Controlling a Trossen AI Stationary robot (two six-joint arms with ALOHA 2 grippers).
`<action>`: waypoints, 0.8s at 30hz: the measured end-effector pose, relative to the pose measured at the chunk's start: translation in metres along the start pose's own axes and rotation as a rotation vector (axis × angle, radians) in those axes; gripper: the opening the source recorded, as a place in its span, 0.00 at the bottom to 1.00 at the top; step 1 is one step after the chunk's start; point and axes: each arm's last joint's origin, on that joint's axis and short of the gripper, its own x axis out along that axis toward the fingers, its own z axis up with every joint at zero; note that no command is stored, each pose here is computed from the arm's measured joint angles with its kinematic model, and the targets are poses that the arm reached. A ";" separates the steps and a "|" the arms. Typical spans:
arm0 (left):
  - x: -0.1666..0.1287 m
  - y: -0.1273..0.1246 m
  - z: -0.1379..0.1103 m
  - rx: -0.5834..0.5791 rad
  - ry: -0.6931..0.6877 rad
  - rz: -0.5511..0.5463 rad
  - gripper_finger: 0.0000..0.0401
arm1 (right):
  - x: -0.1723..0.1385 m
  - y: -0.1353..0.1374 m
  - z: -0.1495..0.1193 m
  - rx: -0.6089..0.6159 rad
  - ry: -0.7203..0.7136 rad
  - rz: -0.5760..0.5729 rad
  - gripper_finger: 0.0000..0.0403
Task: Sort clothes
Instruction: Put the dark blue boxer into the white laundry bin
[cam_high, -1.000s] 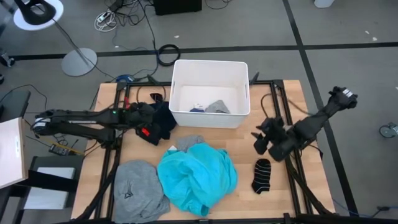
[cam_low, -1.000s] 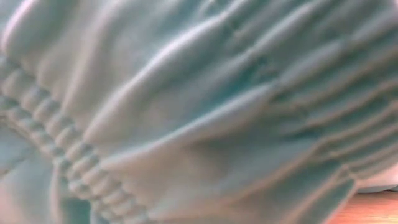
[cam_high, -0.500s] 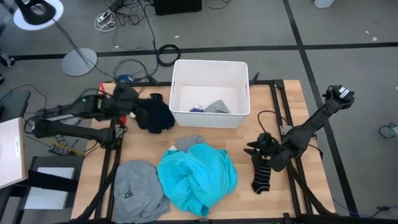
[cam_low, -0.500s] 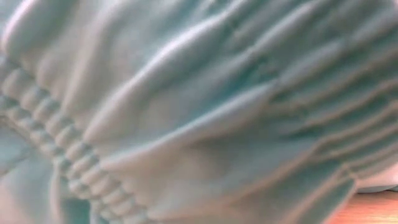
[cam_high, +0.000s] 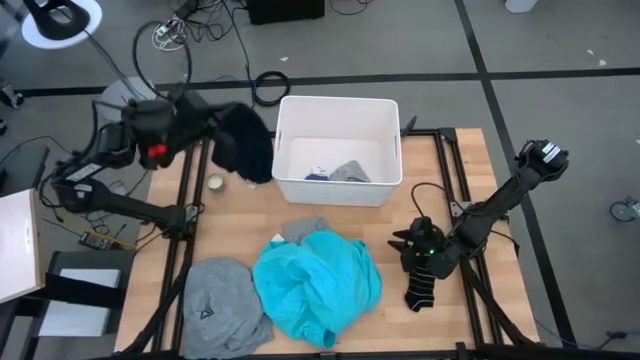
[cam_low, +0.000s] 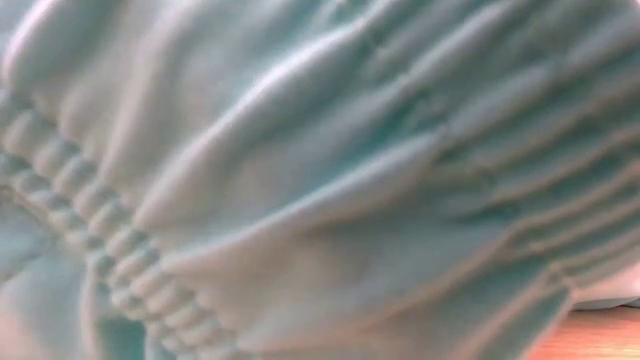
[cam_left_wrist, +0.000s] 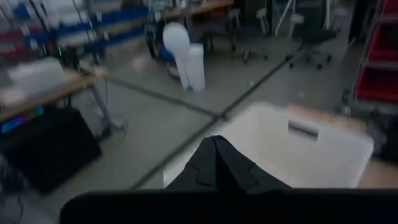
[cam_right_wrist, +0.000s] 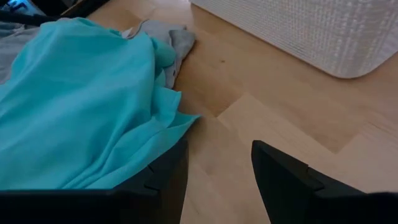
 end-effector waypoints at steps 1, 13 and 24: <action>0.004 -0.003 0.008 0.011 -0.023 0.001 0.00 | 0.000 0.000 -0.001 -0.003 0.001 -0.002 0.44; 0.072 -0.058 0.079 0.132 -0.189 -0.079 0.00 | 0.000 0.000 -0.001 -0.022 0.001 -0.002 0.44; 0.125 -0.094 0.063 0.225 -0.044 -0.145 0.07 | 0.000 0.000 -0.001 -0.038 0.009 0.001 0.44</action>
